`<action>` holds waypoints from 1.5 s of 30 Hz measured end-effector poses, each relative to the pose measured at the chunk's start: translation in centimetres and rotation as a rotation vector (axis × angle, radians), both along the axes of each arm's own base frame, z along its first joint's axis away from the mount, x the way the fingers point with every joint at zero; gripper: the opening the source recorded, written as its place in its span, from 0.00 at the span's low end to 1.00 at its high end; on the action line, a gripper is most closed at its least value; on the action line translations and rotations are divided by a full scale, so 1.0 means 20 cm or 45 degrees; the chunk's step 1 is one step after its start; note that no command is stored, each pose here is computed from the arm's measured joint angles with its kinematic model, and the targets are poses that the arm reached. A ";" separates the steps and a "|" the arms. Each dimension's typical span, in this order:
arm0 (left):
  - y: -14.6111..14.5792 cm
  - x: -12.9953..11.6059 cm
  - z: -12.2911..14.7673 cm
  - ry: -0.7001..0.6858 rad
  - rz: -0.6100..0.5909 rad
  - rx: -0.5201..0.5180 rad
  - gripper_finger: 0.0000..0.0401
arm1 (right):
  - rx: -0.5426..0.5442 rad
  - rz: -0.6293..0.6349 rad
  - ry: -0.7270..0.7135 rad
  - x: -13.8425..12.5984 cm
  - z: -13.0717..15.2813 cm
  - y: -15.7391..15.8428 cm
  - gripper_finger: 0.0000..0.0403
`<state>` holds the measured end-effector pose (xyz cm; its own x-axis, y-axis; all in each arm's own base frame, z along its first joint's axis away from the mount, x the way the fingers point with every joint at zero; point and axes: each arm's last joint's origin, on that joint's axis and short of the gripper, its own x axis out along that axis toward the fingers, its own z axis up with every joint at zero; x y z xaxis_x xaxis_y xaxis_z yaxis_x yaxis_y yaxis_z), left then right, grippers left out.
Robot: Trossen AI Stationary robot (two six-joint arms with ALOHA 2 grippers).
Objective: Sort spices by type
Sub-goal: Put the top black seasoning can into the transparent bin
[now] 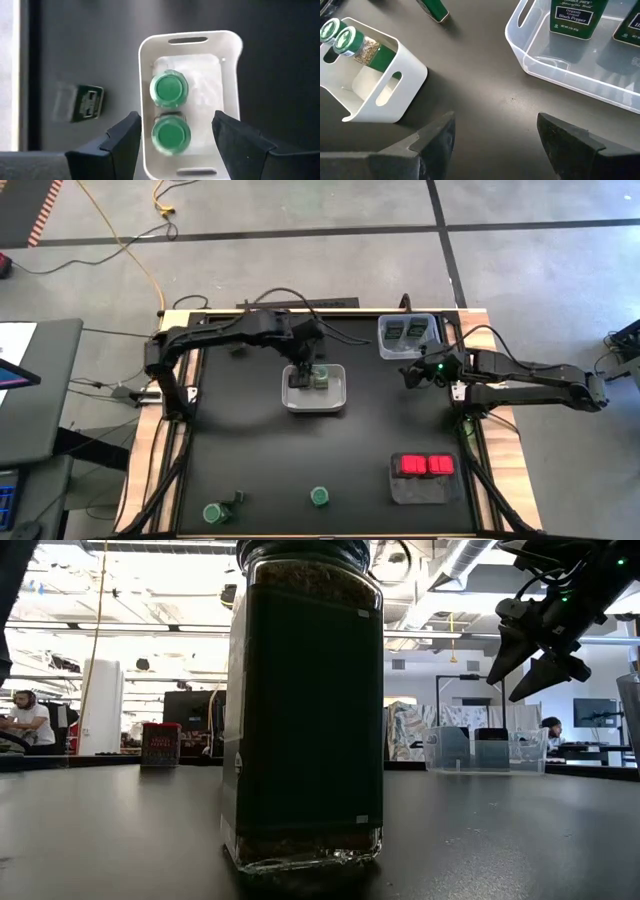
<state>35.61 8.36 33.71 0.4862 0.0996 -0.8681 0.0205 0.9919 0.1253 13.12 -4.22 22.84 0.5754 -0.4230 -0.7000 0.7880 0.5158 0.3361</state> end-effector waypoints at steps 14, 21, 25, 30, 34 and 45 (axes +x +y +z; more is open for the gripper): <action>-0.16 -0.55 0.05 -0.335 0.165 -0.077 0.58 | -0.049 -0.040 -0.151 0.11 0.02 -0.05 0.76; -0.27 -0.85 -0.09 -0.564 0.263 -0.147 0.58 | -0.230 0.033 -0.413 0.31 0.06 -0.11 0.76; -0.30 -1.00 -0.14 -0.595 0.260 -0.142 0.58 | -0.308 0.032 -0.626 0.43 0.09 -0.15 0.76; -0.32 -1.15 -0.20 -0.536 0.244 -0.125 0.58 | -0.451 0.111 -0.753 0.59 0.12 -0.17 0.76; -0.33 -1.20 -0.23 -0.567 0.313 -0.186 0.58 | -0.493 0.176 -0.700 0.77 0.22 -0.20 0.76; -0.33 -1.22 -0.25 -0.590 0.367 -0.235 0.58 | -0.406 0.413 -0.045 1.20 0.49 -0.52 0.76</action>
